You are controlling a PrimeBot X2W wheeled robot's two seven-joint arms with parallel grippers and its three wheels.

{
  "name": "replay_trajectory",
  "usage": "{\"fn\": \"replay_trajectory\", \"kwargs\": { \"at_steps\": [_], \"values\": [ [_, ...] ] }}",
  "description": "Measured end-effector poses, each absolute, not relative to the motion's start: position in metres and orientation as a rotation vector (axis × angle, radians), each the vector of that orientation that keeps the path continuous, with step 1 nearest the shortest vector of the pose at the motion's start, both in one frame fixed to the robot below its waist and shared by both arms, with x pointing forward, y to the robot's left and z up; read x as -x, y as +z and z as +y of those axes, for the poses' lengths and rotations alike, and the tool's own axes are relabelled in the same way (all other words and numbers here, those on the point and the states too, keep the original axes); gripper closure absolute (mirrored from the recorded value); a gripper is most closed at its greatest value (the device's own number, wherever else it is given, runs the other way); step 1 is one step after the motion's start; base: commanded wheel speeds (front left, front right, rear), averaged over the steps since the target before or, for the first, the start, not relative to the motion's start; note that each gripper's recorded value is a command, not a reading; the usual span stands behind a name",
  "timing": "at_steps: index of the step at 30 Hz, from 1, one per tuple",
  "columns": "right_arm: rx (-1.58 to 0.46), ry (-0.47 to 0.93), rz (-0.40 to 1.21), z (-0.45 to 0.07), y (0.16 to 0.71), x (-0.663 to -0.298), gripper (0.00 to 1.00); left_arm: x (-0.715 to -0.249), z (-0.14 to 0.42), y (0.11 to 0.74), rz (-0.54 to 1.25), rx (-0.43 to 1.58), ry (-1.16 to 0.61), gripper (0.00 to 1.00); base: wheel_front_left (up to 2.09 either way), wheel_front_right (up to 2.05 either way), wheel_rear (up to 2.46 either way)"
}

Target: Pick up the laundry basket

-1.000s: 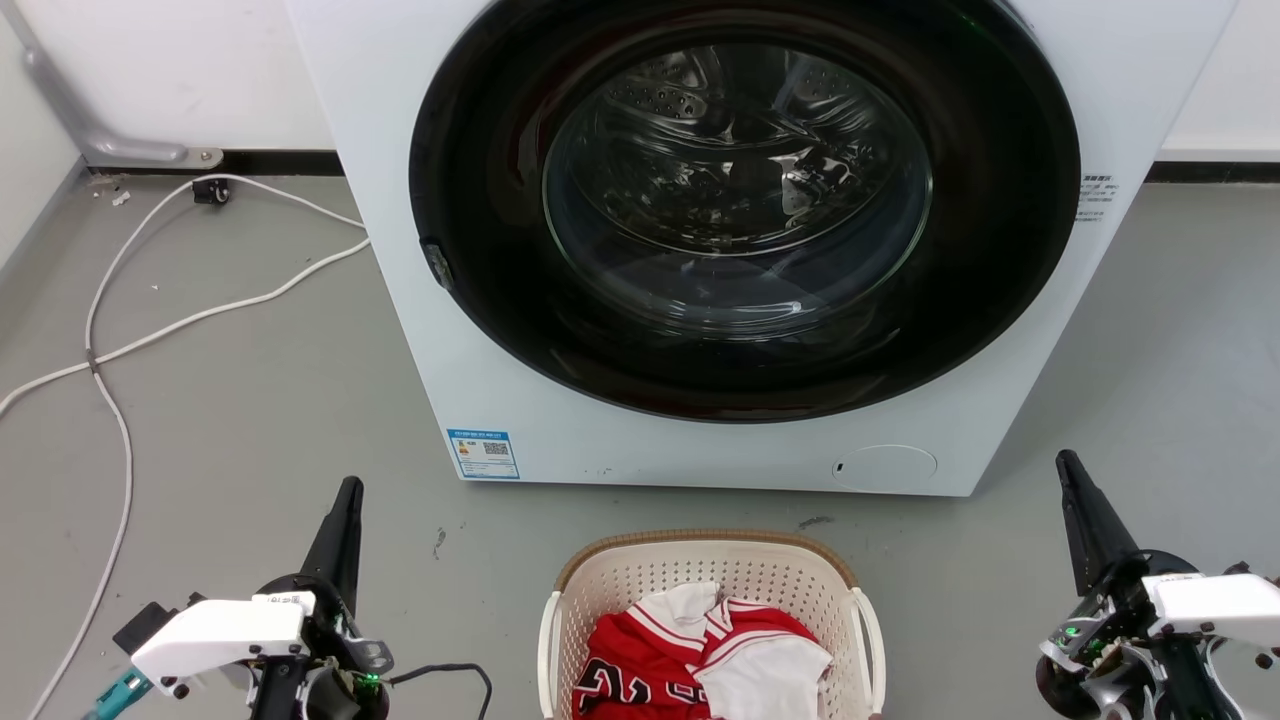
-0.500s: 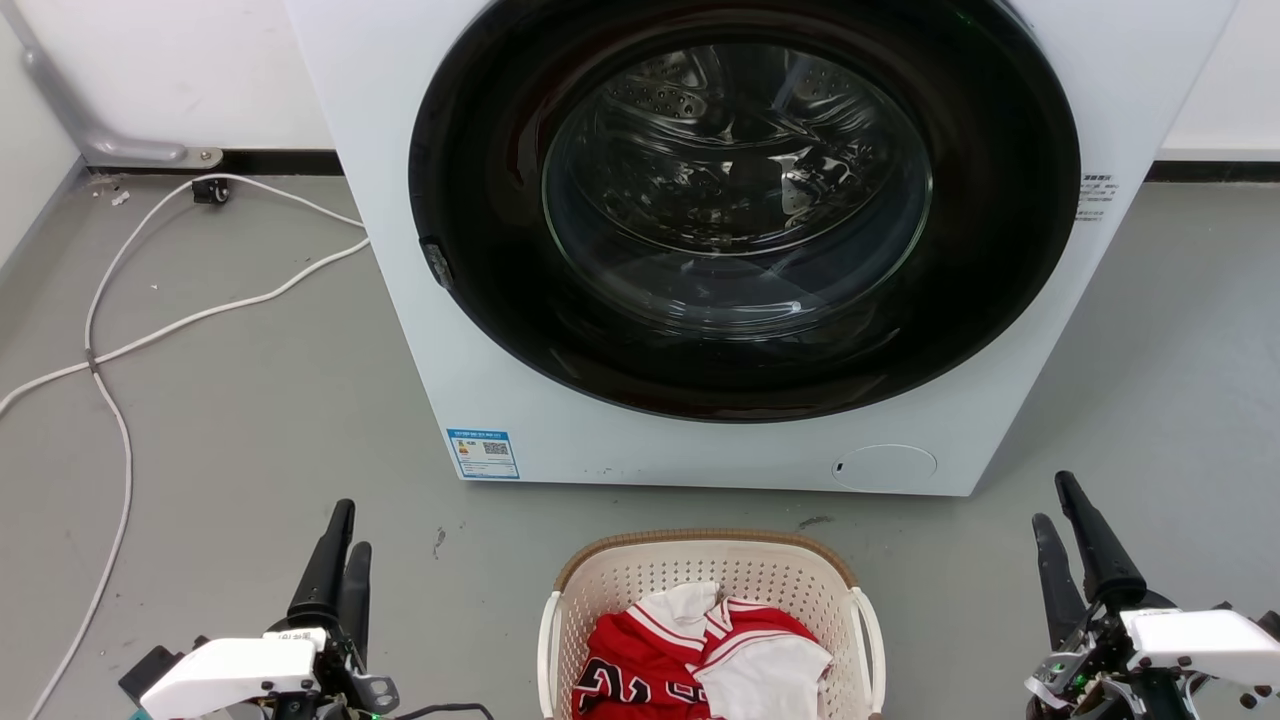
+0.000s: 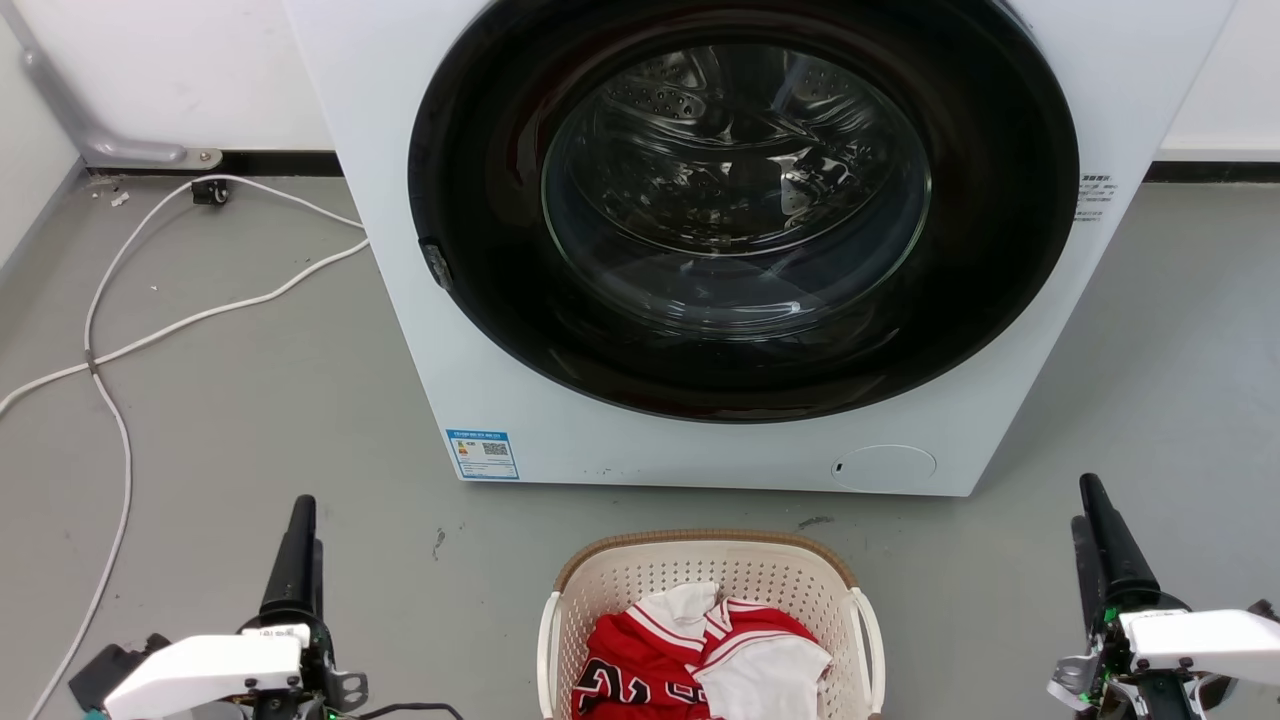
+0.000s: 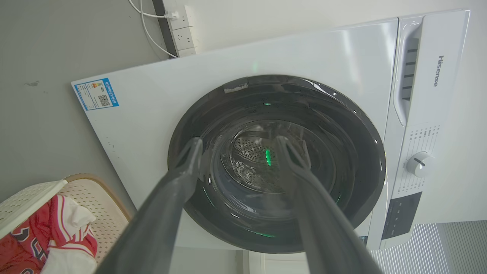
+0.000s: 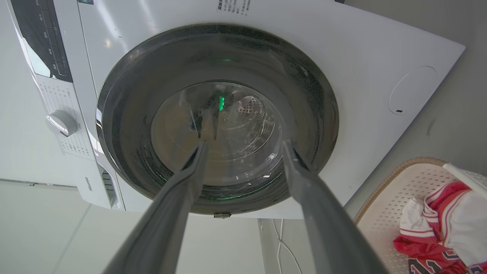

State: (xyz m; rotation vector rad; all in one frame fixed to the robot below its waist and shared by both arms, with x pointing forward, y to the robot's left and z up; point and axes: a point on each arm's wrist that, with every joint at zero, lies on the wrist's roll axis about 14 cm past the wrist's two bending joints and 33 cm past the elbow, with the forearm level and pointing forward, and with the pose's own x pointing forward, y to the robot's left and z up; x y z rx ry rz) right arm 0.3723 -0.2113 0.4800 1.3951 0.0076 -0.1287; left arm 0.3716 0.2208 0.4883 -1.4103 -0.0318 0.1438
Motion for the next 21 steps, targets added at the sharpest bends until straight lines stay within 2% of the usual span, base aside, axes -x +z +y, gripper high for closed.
{"fn": "replay_trajectory", "kwargs": {
  "at_steps": [5,10,21],
  "values": [
    [-1.237,-0.136,-0.004,-0.218,0.483,-0.373,0.00,-0.371,0.233,0.494,-0.050,1.314,0.191,0.00,0.00,0.00,0.00],
    [-1.057,-0.086,-0.064,-0.218,0.509,-0.380,0.00,-0.374,0.236,0.506,-0.057,1.182,0.213,0.00,0.00,0.00,0.00],
    [-0.716,0.036,-0.160,-0.195,0.555,-0.386,0.00,-0.377,0.214,0.537,-0.094,0.888,0.150,0.00,0.00,0.00,0.00]
  ]
}}
